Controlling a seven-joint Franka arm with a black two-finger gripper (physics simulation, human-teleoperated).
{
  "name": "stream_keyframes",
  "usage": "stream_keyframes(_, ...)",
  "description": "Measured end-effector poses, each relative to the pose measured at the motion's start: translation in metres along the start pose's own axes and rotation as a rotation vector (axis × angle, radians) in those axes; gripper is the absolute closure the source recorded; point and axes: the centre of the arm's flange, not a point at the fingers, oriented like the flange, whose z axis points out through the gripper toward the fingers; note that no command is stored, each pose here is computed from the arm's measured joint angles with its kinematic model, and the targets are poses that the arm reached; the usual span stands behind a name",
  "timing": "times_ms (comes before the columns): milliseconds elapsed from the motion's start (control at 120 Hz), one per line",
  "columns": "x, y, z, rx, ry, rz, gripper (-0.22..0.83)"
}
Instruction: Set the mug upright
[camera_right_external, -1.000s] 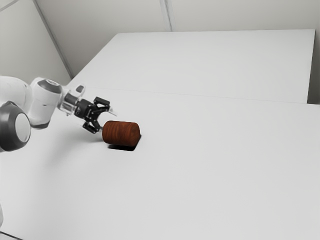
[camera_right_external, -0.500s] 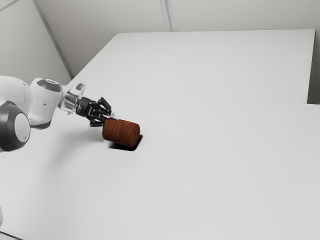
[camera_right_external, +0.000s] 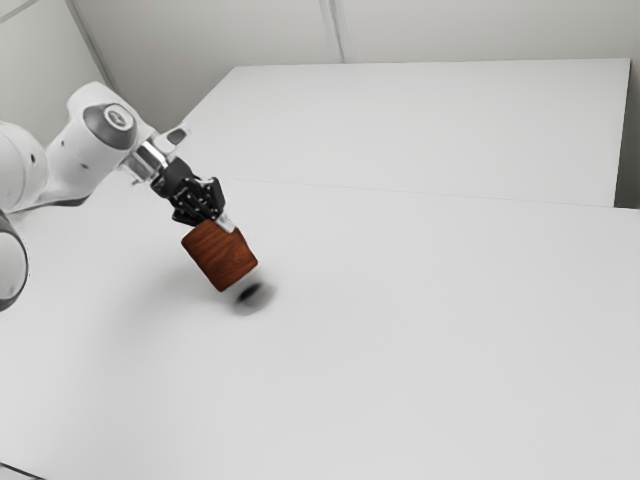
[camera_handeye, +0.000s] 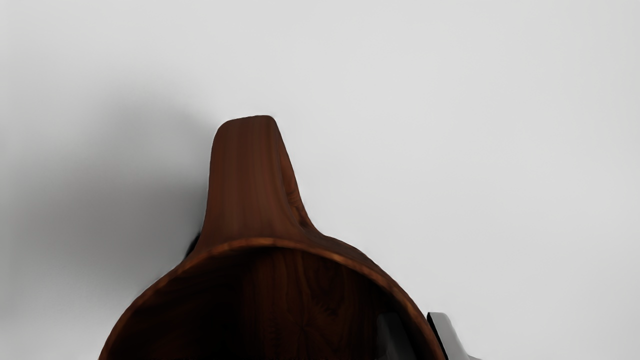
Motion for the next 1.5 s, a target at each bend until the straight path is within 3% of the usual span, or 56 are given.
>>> stream_keyframes(158, -0.044, 0.012, 0.009, 0.243, 0.030, 0.101, 0.74)
stream_keyframes(267, -0.055, 0.011, 0.019, 0.355, 0.090, 0.156, 0.74)
stream_keyframes(542, -0.055, 0.030, 0.029, 0.468, 0.265, 0.242, 0.75)
stream_keyframes(833, -0.055, 0.036, 0.064, 0.465, 0.280, 0.218, 0.74)
stream_keyframes(1017, -0.049, 0.010, 0.072, 0.467, 0.276, 0.149, 0.75)
stream_keyframes(1250, -0.049, 0.022, 0.065, 0.472, 0.294, 0.160, 0.29)
stream_keyframes(1500, -0.042, 0.065, 0.008, 0.491, 0.372, 0.216, 0.09)
